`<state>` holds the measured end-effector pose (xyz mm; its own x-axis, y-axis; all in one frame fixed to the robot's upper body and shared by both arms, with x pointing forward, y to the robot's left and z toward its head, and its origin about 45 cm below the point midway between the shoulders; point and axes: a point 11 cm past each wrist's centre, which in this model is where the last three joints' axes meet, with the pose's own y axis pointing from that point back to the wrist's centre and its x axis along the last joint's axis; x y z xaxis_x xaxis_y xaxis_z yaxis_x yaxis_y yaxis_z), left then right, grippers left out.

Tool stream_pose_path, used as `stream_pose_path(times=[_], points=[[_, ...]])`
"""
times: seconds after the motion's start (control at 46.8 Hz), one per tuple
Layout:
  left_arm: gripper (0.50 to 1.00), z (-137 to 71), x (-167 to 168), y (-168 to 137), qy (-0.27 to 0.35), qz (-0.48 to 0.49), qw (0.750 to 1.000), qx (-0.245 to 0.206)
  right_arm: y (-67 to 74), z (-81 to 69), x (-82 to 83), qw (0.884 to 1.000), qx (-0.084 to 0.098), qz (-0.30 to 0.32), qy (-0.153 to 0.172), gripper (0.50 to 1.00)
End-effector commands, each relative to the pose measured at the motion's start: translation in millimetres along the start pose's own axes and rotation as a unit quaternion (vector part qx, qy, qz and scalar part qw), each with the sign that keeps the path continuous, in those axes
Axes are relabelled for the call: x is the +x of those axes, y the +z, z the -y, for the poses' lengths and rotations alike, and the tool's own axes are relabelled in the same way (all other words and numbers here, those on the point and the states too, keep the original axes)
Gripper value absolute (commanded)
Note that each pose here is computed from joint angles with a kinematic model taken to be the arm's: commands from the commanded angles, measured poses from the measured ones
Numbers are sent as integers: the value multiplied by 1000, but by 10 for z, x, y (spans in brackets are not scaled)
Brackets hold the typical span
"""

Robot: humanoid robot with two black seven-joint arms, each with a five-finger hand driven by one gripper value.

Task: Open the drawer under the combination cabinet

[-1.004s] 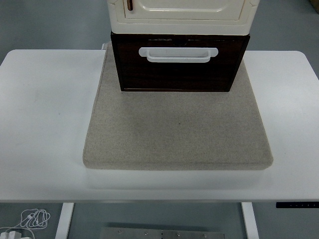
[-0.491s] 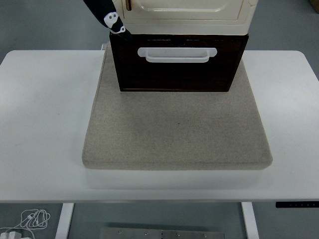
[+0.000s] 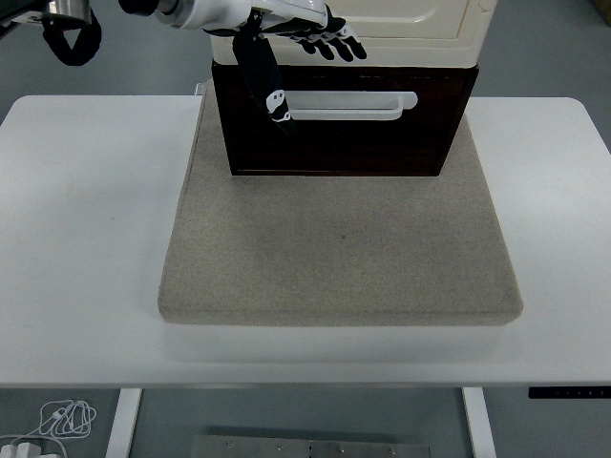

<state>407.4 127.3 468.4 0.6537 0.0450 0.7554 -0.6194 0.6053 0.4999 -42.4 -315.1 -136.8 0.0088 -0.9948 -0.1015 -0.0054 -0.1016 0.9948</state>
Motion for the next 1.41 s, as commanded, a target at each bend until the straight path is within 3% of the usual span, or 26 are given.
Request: stream_pose_path(times=[0.0, 0.342, 0.577, 0.855, 1.389], points=[[1000, 56, 2, -20, -3, -7, 1000, 12, 3, 0, 0, 1000, 0, 1, 0, 926], [1000, 120, -15, -145, -15, -60, 997, 51, 3, 0, 0, 1000, 0, 0, 0, 926], [1000, 320, -125, -124, -36, -56, 996, 67, 3, 0, 0, 1000, 0, 0, 0, 926], [1000, 498, -137, -163, -40, -70, 994, 77, 3, 0, 0, 1000, 0, 0, 0, 926], [1000, 651, -232, -239, -47, -66, 992, 101, 3, 0, 0, 1000, 0, 0, 0, 926]])
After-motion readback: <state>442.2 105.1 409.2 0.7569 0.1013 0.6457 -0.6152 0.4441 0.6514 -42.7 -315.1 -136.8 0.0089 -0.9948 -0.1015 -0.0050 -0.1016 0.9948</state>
